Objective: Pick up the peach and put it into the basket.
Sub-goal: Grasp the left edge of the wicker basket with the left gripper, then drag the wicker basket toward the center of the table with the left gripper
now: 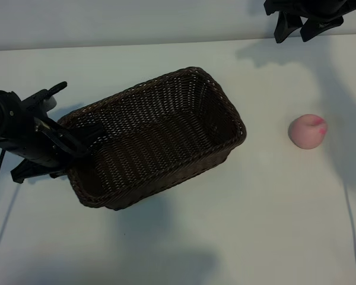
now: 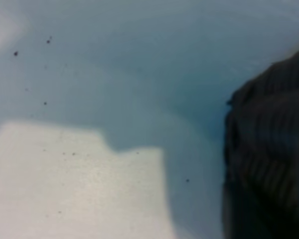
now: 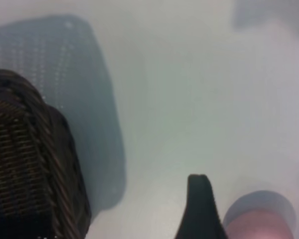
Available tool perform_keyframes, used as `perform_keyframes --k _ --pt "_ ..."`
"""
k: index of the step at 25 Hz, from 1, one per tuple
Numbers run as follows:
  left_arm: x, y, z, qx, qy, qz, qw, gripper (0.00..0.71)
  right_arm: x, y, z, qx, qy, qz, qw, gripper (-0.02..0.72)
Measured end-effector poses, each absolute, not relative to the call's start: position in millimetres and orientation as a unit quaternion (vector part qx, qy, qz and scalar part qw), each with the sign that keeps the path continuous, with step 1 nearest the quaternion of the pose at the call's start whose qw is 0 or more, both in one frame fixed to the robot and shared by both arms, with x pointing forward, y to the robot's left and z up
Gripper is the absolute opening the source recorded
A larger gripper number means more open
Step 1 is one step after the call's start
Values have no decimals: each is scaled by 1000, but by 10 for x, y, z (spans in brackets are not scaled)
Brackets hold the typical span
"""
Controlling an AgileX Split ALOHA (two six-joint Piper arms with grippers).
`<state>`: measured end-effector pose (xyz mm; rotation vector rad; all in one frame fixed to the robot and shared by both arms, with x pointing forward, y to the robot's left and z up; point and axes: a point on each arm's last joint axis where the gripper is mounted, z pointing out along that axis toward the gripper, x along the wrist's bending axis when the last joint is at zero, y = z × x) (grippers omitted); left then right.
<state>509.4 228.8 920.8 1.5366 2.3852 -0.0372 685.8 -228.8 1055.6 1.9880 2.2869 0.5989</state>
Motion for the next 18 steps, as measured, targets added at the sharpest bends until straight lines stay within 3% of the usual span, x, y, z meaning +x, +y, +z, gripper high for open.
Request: perform_keyframes --k 10,18 --pt "5124 2251 9239 554 815 -21 168 152 6858 -2288 10556 643 740 194 26 503" --pt "5380 2109 9607 624 753 -38 205 152 6858 -2288 10556 643 740 194 26 503"
